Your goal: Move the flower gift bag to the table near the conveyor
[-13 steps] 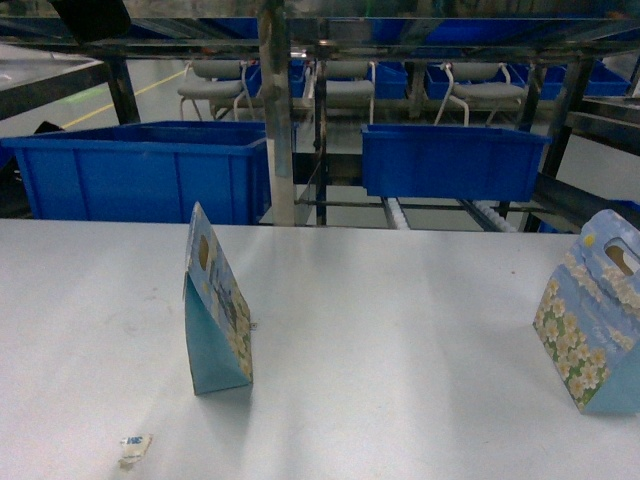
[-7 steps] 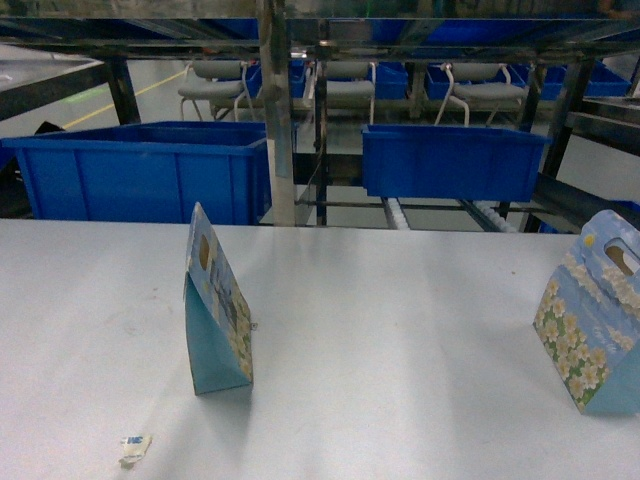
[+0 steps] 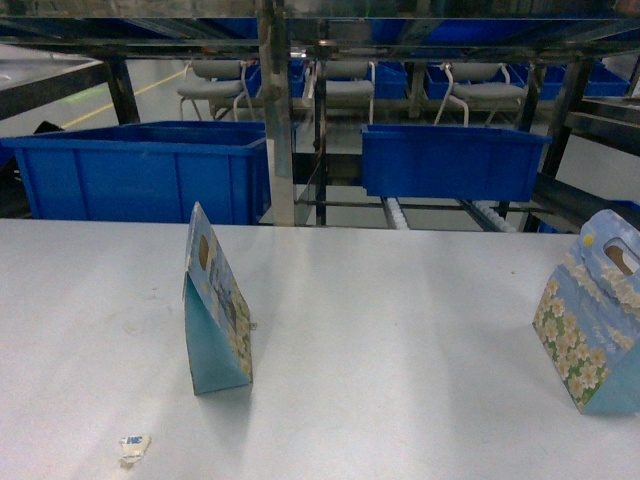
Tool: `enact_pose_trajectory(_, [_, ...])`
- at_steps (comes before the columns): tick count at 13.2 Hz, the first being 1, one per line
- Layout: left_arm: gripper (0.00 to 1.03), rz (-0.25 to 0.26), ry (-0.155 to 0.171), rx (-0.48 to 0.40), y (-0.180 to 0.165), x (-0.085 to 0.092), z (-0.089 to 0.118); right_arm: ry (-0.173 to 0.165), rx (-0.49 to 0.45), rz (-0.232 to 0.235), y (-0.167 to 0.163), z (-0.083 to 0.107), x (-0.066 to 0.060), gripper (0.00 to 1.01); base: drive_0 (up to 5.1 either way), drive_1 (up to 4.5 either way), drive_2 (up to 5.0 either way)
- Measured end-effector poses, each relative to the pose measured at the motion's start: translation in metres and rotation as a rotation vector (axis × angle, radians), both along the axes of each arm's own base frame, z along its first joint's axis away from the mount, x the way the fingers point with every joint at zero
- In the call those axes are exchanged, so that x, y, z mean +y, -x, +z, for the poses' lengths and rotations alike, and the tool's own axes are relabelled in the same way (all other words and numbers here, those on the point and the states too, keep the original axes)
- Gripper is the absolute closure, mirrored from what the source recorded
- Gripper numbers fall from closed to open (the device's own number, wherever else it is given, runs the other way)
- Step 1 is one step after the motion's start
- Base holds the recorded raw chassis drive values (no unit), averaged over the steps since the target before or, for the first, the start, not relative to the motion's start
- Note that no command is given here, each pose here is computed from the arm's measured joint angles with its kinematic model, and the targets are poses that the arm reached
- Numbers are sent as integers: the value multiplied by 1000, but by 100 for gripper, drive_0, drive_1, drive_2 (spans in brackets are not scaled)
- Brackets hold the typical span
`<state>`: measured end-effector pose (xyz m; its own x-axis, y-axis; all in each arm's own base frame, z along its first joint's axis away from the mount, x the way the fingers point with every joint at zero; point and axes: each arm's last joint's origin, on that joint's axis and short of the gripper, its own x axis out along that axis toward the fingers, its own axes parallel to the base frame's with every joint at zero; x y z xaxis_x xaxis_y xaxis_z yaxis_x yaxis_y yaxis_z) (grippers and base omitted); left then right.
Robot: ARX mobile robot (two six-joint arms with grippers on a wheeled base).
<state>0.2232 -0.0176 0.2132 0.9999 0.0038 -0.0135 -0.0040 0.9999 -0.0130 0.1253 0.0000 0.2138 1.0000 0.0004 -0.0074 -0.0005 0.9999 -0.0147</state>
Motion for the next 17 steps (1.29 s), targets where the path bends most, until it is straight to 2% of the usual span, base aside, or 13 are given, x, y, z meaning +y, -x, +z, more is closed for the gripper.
enact_pose_trajectory(1, [88, -7, 0, 2, 13, 3, -8, 0, -13, 0, 3, -4, 0, 92, 0, 0, 0])
enact_pose_trajectory(2, [101, -2, 3, -12, 24, 6, -11, -1, -7, 0, 5, -12, 0, 99, 0, 0, 0])
enact_pose_trajectory(3, [101, -13, 0, -11, 33, 13, -17, -2, 1, 0, 7, -18, 0, 99, 0, 0, 0])
enact_pose_trajectory(4, [101, 8, 0, 1, 41, 18, -23, -2, -6, 0, 9, -21, 0, 99, 0, 0, 0])
enact_pose_trajectory(11, [101, -4, 1, -2, 80, 17, -39, -3, 4, 0, 18, -38, 0, 99, 0, 0, 0])
enact_pose_trajectory(12, [101, -4, 0, -36, 84, 17, -43, -4, 21, 0, 26, -49, 0, 99, 0, 0, 0])
enact_pose_trajectory(13, [101, -5, 0, -8, 87, 17, -46, -4, -30, 2, 28, -44, 0, 99, 0, 0, 0])
enact_pose_trajectory(17, [101, -5, 0, -25, 99, 17, -42, -4, -13, 0, 28, -46, 0, 99, 0, 0, 0])
